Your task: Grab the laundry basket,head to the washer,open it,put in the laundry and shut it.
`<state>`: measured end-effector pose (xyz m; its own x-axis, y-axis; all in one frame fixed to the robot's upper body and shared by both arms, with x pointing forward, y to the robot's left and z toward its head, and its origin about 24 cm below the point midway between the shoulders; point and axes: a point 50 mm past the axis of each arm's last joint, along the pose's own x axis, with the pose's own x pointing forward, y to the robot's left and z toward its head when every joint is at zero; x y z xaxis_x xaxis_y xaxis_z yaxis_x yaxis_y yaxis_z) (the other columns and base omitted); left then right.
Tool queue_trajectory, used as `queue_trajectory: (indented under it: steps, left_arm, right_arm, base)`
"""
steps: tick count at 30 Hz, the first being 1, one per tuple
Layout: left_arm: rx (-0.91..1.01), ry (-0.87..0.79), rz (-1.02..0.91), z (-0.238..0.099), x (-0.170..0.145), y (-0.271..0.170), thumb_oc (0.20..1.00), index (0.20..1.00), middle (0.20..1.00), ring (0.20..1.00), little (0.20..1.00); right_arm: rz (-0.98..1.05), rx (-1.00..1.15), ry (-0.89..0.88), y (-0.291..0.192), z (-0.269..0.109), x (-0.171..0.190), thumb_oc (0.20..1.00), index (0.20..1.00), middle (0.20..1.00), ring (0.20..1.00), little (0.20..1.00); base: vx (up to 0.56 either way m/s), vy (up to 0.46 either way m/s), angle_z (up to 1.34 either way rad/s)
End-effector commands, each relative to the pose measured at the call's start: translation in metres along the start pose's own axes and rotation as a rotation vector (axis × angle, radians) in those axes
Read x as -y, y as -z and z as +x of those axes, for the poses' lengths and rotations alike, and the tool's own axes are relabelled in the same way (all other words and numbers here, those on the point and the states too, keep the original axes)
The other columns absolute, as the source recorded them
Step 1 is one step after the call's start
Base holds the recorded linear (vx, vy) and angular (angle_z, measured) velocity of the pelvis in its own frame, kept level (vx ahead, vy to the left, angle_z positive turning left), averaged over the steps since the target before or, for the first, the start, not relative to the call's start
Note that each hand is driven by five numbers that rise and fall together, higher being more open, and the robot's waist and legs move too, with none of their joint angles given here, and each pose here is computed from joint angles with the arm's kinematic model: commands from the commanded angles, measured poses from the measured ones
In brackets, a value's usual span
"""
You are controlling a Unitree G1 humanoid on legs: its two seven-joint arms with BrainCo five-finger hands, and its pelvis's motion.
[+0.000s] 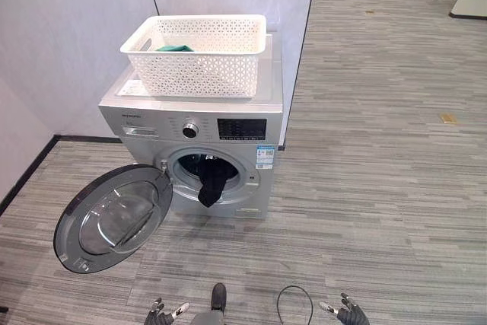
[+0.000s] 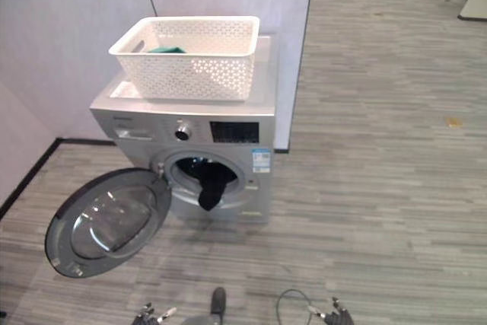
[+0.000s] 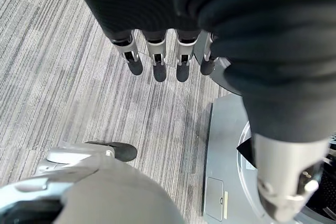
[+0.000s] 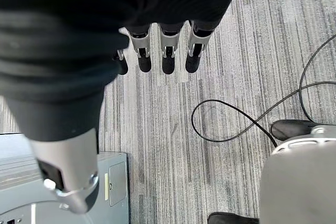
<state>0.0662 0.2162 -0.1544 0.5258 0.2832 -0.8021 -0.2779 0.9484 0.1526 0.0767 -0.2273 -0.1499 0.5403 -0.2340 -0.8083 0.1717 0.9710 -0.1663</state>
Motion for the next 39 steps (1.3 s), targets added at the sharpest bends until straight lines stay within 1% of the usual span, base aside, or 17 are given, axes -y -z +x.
queue_trajectory:
  steps: [1, 12, 13, 16, 21, 25, 28, 33, 36, 39]
  left_arm:
    - [0.060, 0.022, 0.031, 0.008, 0.005, -0.019, 1.000, 1.000, 1.000, 1.000, 1.000]
    - [0.068, 0.015, 0.024, 0.009, 0.004, -0.023, 1.000, 1.000, 1.000, 1.000, 1.000]
    - [0.104, 0.028, 0.029, 0.012, 0.007, -0.033, 1.000, 1.000, 1.000, 1.000, 1.000]
    - [0.153, 0.035, 0.014, 0.014, 0.007, -0.047, 1.000, 1.000, 1.000, 1.000, 1.000]
    - [0.162, 0.019, 0.001, 0.014, 0.002, -0.049, 1.000, 1.000, 1.000, 1.000, 1.000]
    - [0.161, 0.010, 0.003, 0.013, -0.001, -0.047, 1.000, 1.000, 1.000, 1.000, 1.000]
    - [0.142, 0.009, 0.010, 0.013, -0.004, -0.043, 1.000, 1.000, 1.000, 1.000, 1.000]
    - [0.168, 0.027, 0.041, 0.013, -0.008, -0.050, 1.000, 1.000, 1.000, 1.000, 1.000]
    - [0.184, 0.040, 0.084, 0.014, -0.010, -0.055, 1.000, 1.000, 1.000, 1.000, 1.000]
    - [0.190, 0.030, 0.075, 0.016, -0.009, -0.058, 1.000, 1.000, 1.000, 1.000, 1.000]
  right_arm:
    - [0.027, 0.082, -0.012, -0.018, 0.002, 0.000, 1.000, 1.000, 1.000, 1.000, 1.000]
    - [0.068, 0.066, 0.009, -0.015, 0.002, 0.002, 1.000, 1.000, 1.000, 1.000, 1.000]
    - [0.071, 0.079, 0.016, -0.020, 0.004, 0.003, 1.000, 1.000, 1.000, 1.000, 1.000]
    - [0.058, 0.146, 0.011, -0.039, 0.007, 0.005, 1.000, 1.000, 1.000, 1.000, 1.000]
    - [0.038, 0.162, 0.011, -0.045, 0.008, 0.006, 1.000, 1.000, 1.000, 1.000, 1.000]
    - [0.086, 0.187, 0.003, -0.050, 0.007, 0.005, 1.000, 1.000, 1.000, 1.000, 1.000]
    - [0.097, 0.189, -0.032, -0.052, 0.008, -0.003, 1.000, 1.000, 1.000, 1.000, 1.000]
    - [0.093, 0.188, -0.060, -0.056, 0.009, -0.007, 1.000, 1.000, 1.000, 1.000, 1.000]
    - [0.066, 0.188, -0.069, -0.055, 0.008, -0.009, 1.000, 1.000, 1.000, 1.000, 1.000]
    - [0.062, 0.145, -0.045, -0.048, 0.011, -0.008, 1.000, 1.000, 1.000, 1.000, 1.000]
  base:
    - [0.00, 0.000, 0.00]
    - [-0.02, -0.015, 0.09]
    - [-0.10, -0.068, 0.28]
    - [-0.10, -0.068, 0.55]
    - [0.13, 0.076, 0.07]
    - [0.33, 0.275, 0.13]
    - [0.41, 0.372, -0.01]
    - [0.26, 0.422, -0.08]
    - [0.25, 0.128, 0.48]
    - [0.21, -0.070, 0.61]
